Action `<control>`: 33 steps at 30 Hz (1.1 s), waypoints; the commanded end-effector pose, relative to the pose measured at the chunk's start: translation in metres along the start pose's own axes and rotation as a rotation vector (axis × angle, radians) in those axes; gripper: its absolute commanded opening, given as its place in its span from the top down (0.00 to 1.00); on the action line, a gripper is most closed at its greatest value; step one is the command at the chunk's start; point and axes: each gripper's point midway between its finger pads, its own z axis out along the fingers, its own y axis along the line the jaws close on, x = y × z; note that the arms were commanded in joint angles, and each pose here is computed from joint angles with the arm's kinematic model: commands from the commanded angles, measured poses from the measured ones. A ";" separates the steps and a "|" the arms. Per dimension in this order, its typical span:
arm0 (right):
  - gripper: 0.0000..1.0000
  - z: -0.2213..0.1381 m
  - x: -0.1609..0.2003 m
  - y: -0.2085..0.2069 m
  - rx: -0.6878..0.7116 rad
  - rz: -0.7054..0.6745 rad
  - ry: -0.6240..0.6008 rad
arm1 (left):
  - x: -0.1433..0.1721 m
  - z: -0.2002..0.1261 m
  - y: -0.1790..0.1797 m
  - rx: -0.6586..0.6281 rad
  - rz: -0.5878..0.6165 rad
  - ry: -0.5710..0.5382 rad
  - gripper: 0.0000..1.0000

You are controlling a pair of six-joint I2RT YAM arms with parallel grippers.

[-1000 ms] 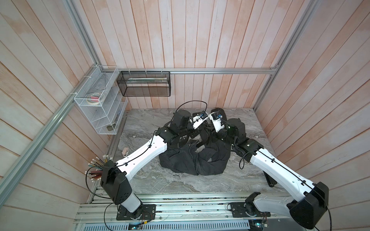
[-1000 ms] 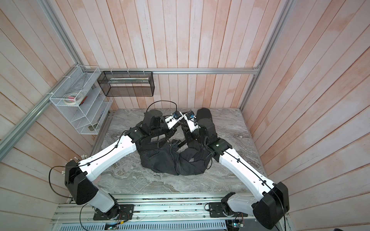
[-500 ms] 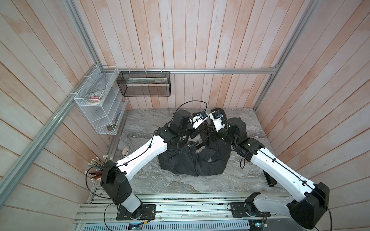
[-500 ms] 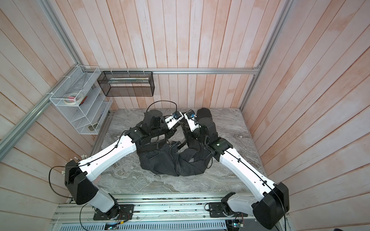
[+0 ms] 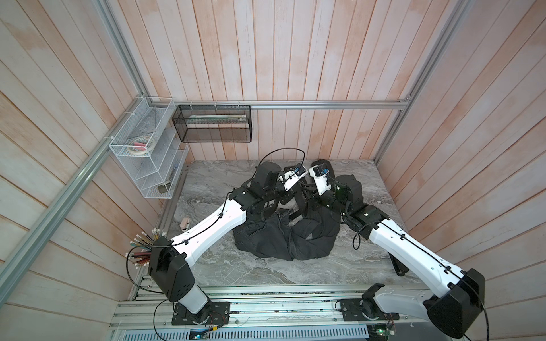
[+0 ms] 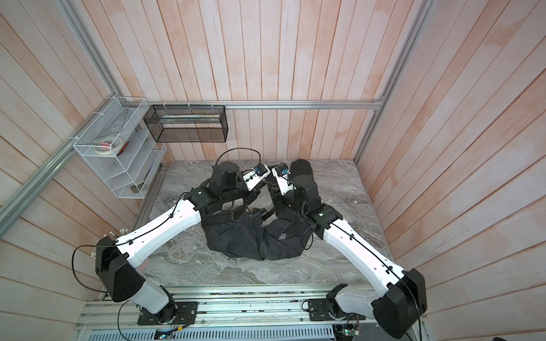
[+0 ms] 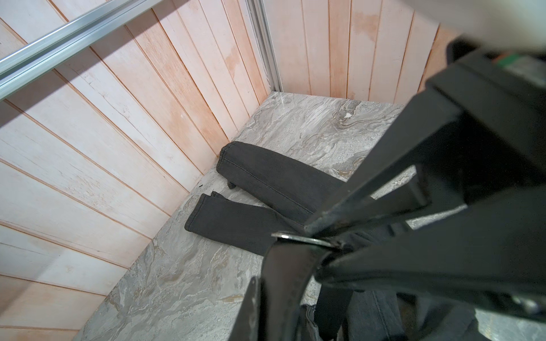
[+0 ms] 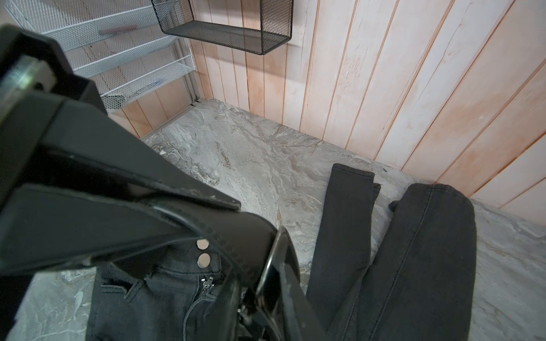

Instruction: Remove the belt from the trousers

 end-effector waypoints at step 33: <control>0.71 -0.003 -0.001 0.008 -0.026 0.016 0.041 | -0.015 0.000 -0.002 0.025 -0.026 -0.054 1.00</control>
